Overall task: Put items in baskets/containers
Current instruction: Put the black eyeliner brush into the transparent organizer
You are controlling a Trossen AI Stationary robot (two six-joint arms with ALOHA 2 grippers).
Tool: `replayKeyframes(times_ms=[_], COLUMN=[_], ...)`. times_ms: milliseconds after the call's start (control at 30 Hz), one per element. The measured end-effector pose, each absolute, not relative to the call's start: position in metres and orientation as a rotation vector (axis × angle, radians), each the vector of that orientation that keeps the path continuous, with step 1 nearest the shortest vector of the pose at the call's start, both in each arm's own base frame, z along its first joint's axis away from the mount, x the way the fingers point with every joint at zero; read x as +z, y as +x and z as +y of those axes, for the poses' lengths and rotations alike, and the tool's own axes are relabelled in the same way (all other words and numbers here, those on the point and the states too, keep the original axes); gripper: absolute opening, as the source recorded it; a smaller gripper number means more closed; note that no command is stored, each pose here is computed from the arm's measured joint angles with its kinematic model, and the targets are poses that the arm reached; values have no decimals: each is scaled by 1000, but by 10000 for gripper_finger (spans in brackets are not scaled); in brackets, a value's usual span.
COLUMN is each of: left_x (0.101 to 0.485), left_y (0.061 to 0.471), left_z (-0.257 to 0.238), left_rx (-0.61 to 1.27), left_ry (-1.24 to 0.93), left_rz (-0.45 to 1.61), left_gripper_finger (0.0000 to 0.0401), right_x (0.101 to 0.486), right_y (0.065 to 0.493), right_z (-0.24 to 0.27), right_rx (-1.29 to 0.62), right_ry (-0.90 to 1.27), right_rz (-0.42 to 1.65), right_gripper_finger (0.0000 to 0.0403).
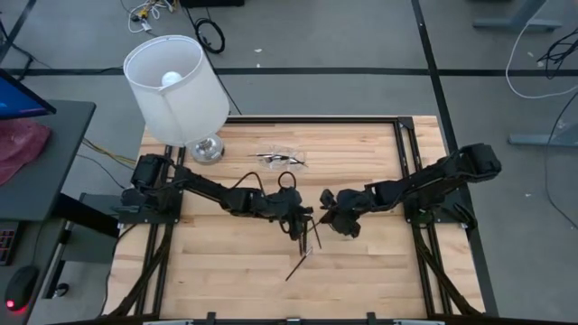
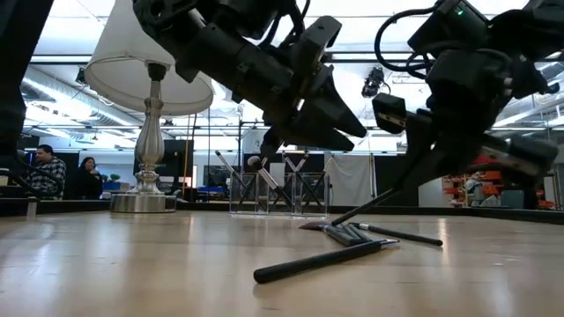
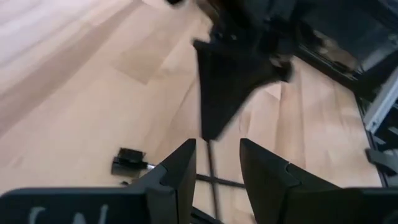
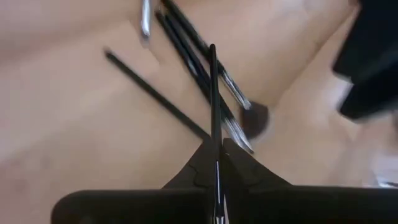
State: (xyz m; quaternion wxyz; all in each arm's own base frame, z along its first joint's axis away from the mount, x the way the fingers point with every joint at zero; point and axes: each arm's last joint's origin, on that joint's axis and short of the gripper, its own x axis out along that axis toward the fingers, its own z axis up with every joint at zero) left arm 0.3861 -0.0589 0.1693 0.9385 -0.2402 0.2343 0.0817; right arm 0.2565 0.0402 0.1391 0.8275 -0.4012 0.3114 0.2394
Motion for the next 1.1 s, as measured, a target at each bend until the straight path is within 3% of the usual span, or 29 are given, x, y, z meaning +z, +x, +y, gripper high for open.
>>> replayKeyframes(times_ms=[233, 533, 1100], left_x=[164, 131, 136], left_y=[383, 389, 395], left_z=[-58, -54, -49], left_rx=[210, 254, 174], left_ry=[-488, -469, -470], left_rz=[526, 585, 524], left_gripper_finger=[126, 126, 126], right_x=[140, 143, 147], right_y=[258, 261, 264], right_z=[38, 38, 39], right_rx=[437, 430, 410], right_ry=[-942, -981, -986], right_rz=[680, 630, 580], right_gripper_finger=[8, 8, 8])
